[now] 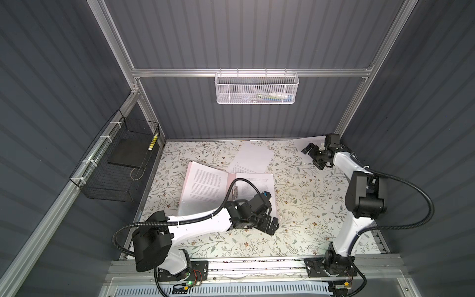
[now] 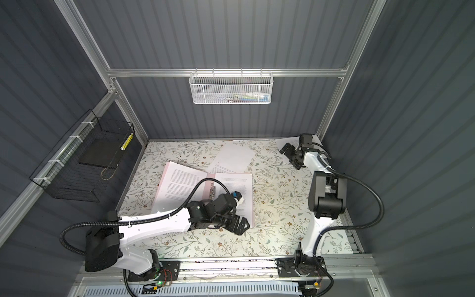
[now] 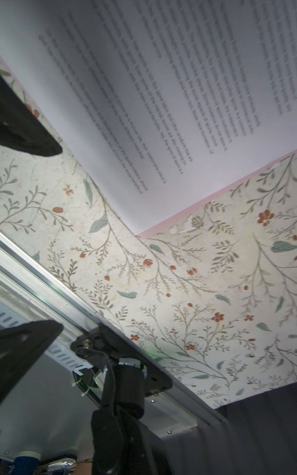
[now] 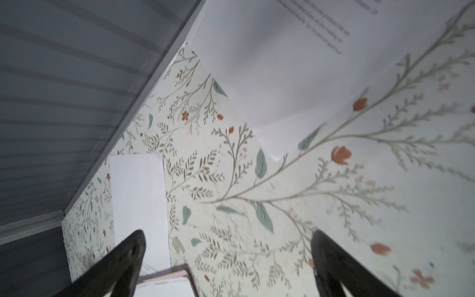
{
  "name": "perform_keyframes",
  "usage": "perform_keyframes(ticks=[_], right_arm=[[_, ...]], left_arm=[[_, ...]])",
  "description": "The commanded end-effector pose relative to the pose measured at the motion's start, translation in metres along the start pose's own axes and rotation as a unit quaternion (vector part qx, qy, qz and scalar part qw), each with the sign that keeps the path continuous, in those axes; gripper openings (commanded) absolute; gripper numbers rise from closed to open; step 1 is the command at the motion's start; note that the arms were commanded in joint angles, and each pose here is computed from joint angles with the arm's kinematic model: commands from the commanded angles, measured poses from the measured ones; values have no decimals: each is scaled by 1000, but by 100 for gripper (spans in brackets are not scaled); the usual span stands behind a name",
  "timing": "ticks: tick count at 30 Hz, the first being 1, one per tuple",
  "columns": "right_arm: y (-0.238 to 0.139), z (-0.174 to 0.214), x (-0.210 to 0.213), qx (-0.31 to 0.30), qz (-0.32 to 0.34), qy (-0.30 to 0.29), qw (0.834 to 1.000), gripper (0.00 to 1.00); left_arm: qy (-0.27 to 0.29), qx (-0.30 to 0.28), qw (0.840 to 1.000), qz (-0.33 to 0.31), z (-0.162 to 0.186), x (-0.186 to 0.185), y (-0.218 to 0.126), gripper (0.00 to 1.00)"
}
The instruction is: Put the files into the folder
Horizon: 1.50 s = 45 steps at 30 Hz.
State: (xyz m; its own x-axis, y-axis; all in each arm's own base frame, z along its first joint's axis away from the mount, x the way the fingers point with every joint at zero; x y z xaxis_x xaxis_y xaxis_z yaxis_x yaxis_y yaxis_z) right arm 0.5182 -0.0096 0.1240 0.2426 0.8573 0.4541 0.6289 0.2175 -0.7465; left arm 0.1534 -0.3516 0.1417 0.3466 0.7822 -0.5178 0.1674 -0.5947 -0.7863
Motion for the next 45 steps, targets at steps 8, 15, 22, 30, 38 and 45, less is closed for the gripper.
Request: perform_keyframes(ticks=[8,15,22,30,38,45], right_arm=[[61,-44,-3,-3,-11,74,997,99],[88,-37,-15,25,14,131,991,99],[98,-15,-30,62,54,183,980,99],[86,29,-38,126,77,209,967,99],[38,105,-35,167,11,232,958,99],[-26,194,-56,177,3,238,955,99]], left_arm=[[-2,-10,1000,18,-60,13,-15,100],[-14,-22,999,36,-107,25,-19,100],[-30,-39,997,58,-139,35,-30,100],[-42,-58,996,50,-162,54,-44,100],[-51,-74,995,49,-152,57,-70,100],[-51,-79,993,70,-149,48,-83,100]])
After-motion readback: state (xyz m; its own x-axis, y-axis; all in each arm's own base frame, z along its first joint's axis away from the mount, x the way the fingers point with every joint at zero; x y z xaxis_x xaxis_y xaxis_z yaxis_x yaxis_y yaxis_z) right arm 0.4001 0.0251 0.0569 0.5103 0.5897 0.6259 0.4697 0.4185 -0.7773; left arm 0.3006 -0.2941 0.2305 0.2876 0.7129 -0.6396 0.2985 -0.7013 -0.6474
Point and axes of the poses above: each gripper's point midway between its finger pads, its own y axis out along the fingers, its own x axis along the line the jaws close on, z = x × y, the point moved 2 cm from there along -y, back along the fingers, and after that the axes turned 14 degrees about -y, right-handed, at the moved point
